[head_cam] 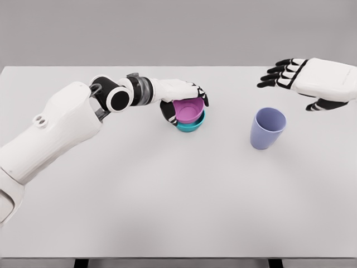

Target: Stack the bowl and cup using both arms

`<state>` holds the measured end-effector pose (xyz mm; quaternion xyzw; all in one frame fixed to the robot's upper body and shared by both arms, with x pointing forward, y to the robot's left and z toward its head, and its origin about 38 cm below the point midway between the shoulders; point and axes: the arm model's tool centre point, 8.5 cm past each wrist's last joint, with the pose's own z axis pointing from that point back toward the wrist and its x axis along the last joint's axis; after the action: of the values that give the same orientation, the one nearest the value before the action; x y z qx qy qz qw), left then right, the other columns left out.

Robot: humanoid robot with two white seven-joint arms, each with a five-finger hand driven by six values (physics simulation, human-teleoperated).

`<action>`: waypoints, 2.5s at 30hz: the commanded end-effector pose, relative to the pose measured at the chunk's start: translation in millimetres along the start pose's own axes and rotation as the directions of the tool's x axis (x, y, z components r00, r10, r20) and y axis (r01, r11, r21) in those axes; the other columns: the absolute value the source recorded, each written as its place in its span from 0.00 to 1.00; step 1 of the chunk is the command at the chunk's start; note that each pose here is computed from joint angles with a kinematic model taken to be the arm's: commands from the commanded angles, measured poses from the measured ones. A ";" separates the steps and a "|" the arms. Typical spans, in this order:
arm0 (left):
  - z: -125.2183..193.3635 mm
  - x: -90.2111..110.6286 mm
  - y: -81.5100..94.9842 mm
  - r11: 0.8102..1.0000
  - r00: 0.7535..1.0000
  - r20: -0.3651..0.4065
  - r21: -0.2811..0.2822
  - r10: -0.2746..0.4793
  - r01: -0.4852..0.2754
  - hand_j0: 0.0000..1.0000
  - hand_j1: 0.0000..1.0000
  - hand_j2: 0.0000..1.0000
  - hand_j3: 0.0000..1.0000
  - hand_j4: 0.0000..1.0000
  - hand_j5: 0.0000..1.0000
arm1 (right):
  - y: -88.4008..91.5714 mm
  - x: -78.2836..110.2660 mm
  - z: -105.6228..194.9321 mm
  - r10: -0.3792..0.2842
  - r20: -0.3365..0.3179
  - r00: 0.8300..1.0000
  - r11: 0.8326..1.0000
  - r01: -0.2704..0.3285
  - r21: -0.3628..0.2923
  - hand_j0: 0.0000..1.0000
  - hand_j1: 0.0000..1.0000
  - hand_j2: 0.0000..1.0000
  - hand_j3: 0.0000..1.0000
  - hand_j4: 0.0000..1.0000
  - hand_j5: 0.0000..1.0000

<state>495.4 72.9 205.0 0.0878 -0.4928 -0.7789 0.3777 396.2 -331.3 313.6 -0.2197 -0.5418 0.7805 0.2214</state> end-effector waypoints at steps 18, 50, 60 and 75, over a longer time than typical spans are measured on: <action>2.7 -2.4 2.1 1.000 1.000 -0.006 0.006 0.000 0.000 1.00 1.00 1.00 1.00 1.00 1.00 | 1.2 10.9 21.3 0.033 0.027 0.999 0.992 -0.036 0.120 1.00 1.00 1.00 1.00 1.00 1.00; 280.6 -90.7 -63.3 0.838 0.850 0.447 0.318 0.280 -0.443 1.00 1.00 1.00 1.00 1.00 1.00 | 44.4 14.0 -46.9 -0.035 0.113 0.993 0.977 0.011 0.211 1.00 1.00 1.00 1.00 1.00 1.00; 275.4 -89.1 -65.5 0.839 0.847 0.452 0.315 0.278 -0.443 1.00 1.00 1.00 1.00 1.00 1.00 | 54.5 0.1 -58.5 -0.066 0.085 0.994 0.971 0.044 0.235 1.00 1.00 1.00 1.00 1.00 1.00; 273.0 -89.0 -66.3 0.836 0.844 0.457 0.316 0.280 -0.448 1.00 1.00 1.00 1.00 1.00 1.00 | 68.8 -9.3 -59.1 -0.085 0.055 0.995 0.959 0.066 0.276 1.00 1.00 1.00 1.00 1.00 1.00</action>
<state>385.2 339.1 264.3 -0.0884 -0.7166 -0.5738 0.3866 430.2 -312.6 233.1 -0.1418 -0.4447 0.8465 0.2560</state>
